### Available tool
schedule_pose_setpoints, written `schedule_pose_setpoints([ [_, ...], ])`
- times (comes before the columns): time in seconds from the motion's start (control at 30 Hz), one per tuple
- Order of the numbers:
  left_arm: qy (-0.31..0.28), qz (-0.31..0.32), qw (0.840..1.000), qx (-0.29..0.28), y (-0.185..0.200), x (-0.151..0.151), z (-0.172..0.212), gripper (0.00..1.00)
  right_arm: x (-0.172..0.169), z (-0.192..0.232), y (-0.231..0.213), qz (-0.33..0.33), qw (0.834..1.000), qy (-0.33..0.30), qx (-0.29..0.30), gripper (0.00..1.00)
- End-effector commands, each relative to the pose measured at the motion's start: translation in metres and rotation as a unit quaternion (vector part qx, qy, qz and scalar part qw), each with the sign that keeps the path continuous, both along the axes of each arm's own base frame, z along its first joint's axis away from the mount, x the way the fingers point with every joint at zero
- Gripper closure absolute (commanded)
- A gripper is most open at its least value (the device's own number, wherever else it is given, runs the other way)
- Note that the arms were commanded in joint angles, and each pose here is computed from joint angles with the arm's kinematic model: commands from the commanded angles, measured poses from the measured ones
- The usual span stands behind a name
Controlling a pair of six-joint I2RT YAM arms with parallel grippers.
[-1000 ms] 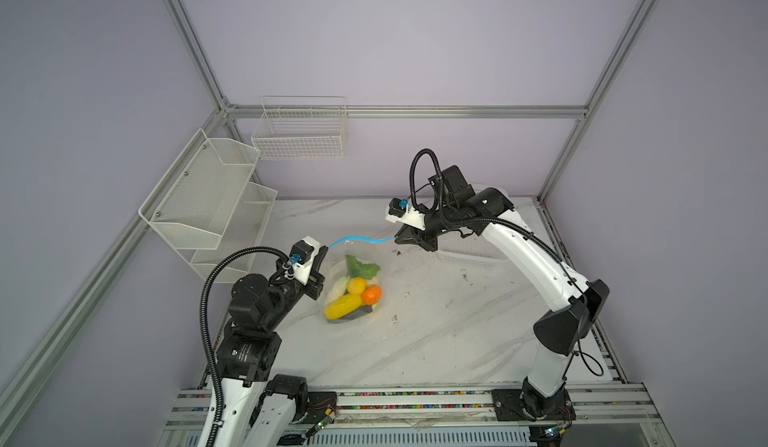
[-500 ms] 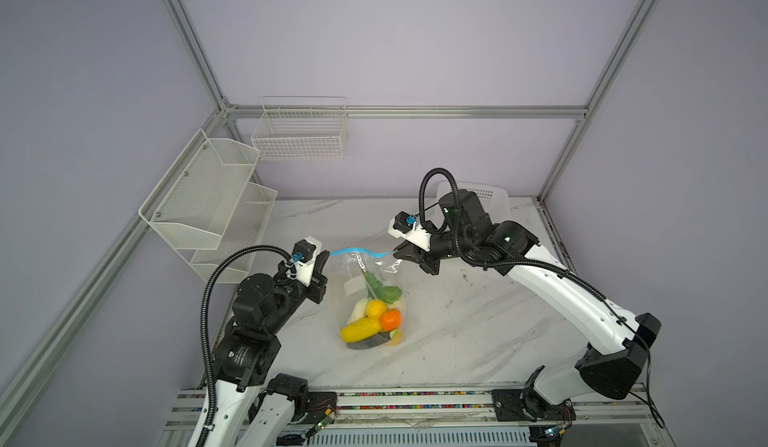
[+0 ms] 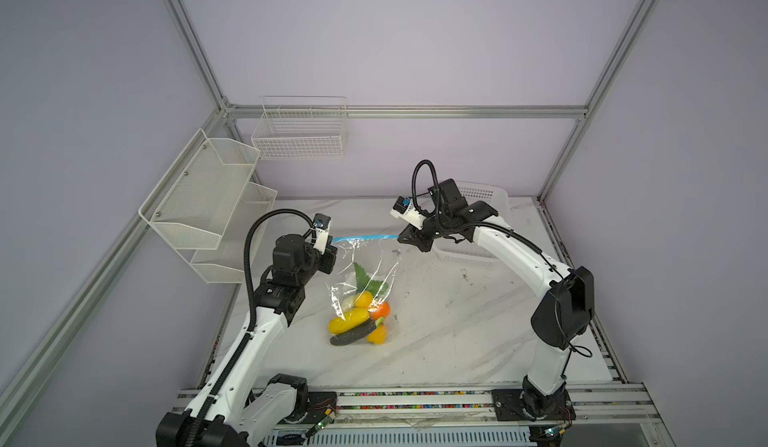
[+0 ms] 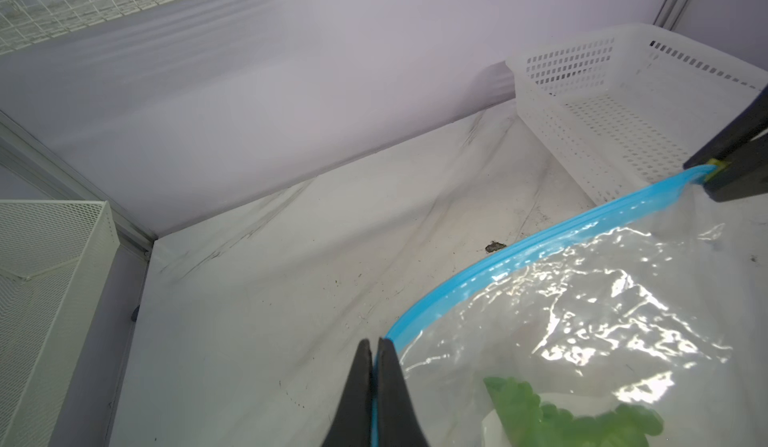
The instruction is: Place the food in the zip-top bag and seal the zipper
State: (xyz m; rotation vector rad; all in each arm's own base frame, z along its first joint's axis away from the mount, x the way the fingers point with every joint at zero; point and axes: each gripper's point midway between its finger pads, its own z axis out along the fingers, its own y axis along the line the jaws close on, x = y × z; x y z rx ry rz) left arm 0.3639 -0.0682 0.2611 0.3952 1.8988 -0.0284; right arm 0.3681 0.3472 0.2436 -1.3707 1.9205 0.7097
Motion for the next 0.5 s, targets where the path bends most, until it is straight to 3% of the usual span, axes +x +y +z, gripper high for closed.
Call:
schedule_pose_setpoints([
  [0.0,-0.040,0.013,0.999,-0.004,0.004,0.026,0.020,1.00,0.012,0.012,0.003,0.014,1.000,-0.019,0.018,1.00],
  [0.47,0.020,0.026,0.999,-0.001,0.003,0.129,-0.037,1.00,0.100,-0.060,-0.020,-0.043,0.999,0.000,-0.023,1.00],
])
